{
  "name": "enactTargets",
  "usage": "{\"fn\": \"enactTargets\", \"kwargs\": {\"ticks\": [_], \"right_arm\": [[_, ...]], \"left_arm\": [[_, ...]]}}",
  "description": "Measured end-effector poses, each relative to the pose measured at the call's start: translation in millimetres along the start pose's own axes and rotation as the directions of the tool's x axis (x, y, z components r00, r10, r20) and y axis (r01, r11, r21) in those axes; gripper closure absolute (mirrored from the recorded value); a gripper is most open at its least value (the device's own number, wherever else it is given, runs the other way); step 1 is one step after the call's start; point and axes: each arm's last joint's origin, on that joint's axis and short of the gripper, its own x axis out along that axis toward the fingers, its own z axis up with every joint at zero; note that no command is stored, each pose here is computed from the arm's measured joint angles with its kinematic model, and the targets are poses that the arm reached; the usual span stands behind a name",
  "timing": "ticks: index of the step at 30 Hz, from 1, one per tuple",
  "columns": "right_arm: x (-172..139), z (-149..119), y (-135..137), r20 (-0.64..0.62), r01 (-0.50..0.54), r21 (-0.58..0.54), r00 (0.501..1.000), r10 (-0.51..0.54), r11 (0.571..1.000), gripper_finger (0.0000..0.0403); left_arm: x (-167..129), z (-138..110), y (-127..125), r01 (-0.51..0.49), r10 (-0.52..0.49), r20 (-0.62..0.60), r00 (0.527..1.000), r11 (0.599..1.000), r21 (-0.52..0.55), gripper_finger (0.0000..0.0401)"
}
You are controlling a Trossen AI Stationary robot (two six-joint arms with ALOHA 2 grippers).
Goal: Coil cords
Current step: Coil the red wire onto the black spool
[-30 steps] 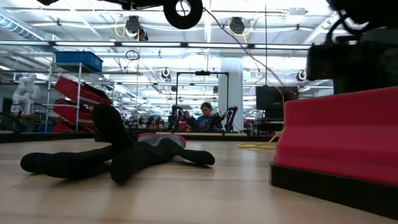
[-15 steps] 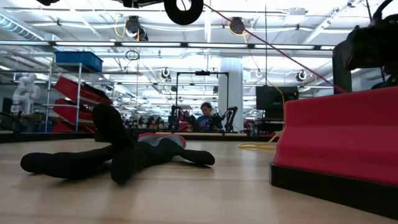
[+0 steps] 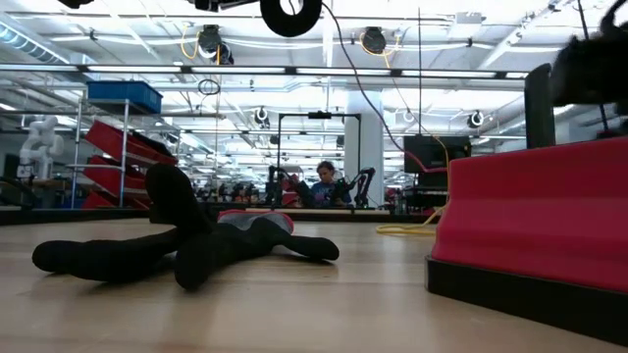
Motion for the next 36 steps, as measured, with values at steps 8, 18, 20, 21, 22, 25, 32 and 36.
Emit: {"fn": "enactTargets", "kwargs": {"ticks": [8,18,20,21,22,25,32,36], "right_arm": [[-1,22,4,0.259,0.016,-0.075,0.966,0.004,0.997,0.0294],[-30,59,18,0.682,0.307,-0.143,0.719,-0.131,0.941,0.0313],[-35,68,22,0.738,0.346,-0.133,0.66,-0.14,0.929,0.0313],[-36,74,23,0.759,0.346,-0.136,0.638,-0.127,0.928,0.0312],[-38,79,25,0.775,0.35,-0.147,0.622,-0.112,0.925,0.0311],[-38,92,24,0.793,0.355,-0.201,0.606,-0.062,0.913,0.0308],[-31,111,6,0.796,0.432,-0.134,0.583,-0.162,0.892,0.0316],[-28,113,-5,0.767,0.45,-0.091,0.601,-0.226,0.888,0.0316]], "left_arm": [[0,0,0,0.006,-0.006,0.002,1.0,1.0,-0.027,0.0401],[6,-5,11,-0.008,0.008,0.003,1.0,0.986,-0.168,0.0401],[7,-6,13,-0.001,0.002,0.007,1.0,0.982,-0.187,0.0401],[7,-7,14,-0.001,0.003,0.007,1.0,0.98,-0.197,0.0401],[8,-7,15,0.001,0.001,0.008,1.0,0.979,-0.205,0.0401],[12,-11,14,0.004,-0.001,0.011,1.0,0.973,-0.23,0.0401],[32,-29,-3,0.028,-0.025,0.015,1.0,0.97,-0.24,0.0401],[38,-35,-9,0.024,-0.017,0.029,0.999,0.968,-0.25,0.0401]]}}
